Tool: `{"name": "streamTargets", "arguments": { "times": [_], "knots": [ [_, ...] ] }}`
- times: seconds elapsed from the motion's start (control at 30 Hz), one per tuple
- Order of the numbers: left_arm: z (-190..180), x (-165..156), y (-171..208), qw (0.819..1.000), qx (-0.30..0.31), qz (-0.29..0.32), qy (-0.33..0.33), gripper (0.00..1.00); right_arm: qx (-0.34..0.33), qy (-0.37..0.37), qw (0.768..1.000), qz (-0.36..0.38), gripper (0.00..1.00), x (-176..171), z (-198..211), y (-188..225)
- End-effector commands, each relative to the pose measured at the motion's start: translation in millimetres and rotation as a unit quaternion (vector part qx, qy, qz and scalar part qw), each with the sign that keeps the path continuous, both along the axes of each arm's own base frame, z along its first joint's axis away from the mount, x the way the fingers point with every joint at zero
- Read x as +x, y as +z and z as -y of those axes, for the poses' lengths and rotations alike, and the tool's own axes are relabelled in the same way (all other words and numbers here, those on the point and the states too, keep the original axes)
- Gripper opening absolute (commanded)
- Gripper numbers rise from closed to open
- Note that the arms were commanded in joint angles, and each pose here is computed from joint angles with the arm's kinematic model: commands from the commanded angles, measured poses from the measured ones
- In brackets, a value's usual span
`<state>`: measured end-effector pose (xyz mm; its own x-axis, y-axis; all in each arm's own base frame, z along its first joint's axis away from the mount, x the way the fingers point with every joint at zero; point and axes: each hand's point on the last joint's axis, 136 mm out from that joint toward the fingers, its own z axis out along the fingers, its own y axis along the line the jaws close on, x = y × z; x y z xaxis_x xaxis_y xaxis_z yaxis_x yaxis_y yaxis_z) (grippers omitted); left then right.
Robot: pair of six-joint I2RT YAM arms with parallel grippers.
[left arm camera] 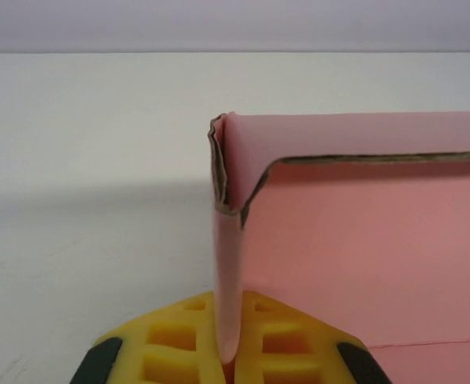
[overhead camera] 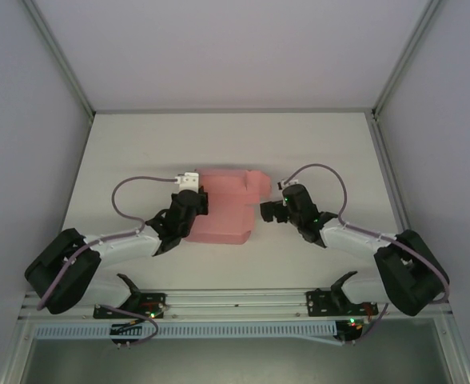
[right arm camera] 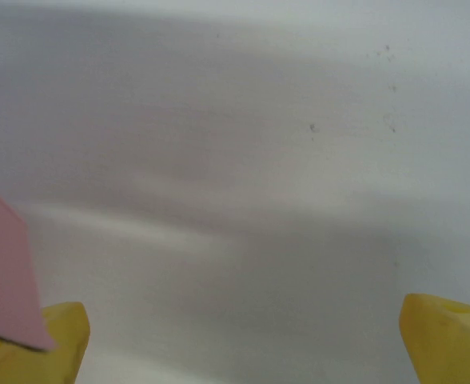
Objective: Assemble paper box
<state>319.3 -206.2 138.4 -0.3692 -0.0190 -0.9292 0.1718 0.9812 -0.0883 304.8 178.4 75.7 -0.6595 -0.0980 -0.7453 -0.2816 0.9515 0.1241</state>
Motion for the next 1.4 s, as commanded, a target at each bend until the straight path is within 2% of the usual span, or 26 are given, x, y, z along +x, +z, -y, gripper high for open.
{"name": "streamTargets", "arguments": {
  "times": [0.0,0.2,0.37,0.53,0.63,0.8,0.93,1.13,1.27,1.37],
  "knots": [
    [3,0,12,1.000,-0.020,0.013,-0.001,0.00,0.037,-0.009,0.998,0.056,1.00,26,-13,38],
    [3,1,3,1.000,-0.017,0.006,0.001,0.00,0.064,0.030,0.995,0.067,1.00,27,-30,51],
    [7,2,6,1.000,-0.028,0.005,-0.003,0.00,0.093,0.104,0.989,0.040,1.00,21,-68,44],
    [8,1,6,0.999,-0.036,0.003,-0.004,0.00,0.084,0.108,0.989,0.055,1.00,27,-90,42],
    [8,2,4,0.999,-0.034,0.000,-0.002,0.00,0.078,0.088,0.991,0.066,1.00,34,-91,45],
    [3,3,0,1.000,-0.026,-0.004,0.009,0.00,0.055,0.042,0.995,0.070,1.00,31,-66,43],
    [-2,5,-6,1.000,-0.020,-0.011,0.017,0.00,0.043,0.032,0.997,0.062,1.00,9,-43,47],
    [-7,7,-8,0.999,-0.021,-0.013,0.021,0.00,0.051,0.032,0.995,0.081,1.00,-23,-4,76],
    [-6,6,-6,0.999,-0.025,-0.011,0.016,0.00,0.069,-0.024,0.992,0.101,1.00,-22,39,96],
    [-3,5,-4,0.999,-0.030,-0.011,0.005,0.00,0.090,-0.083,0.989,0.084,0.99,-13,74,99]
  ]
}}
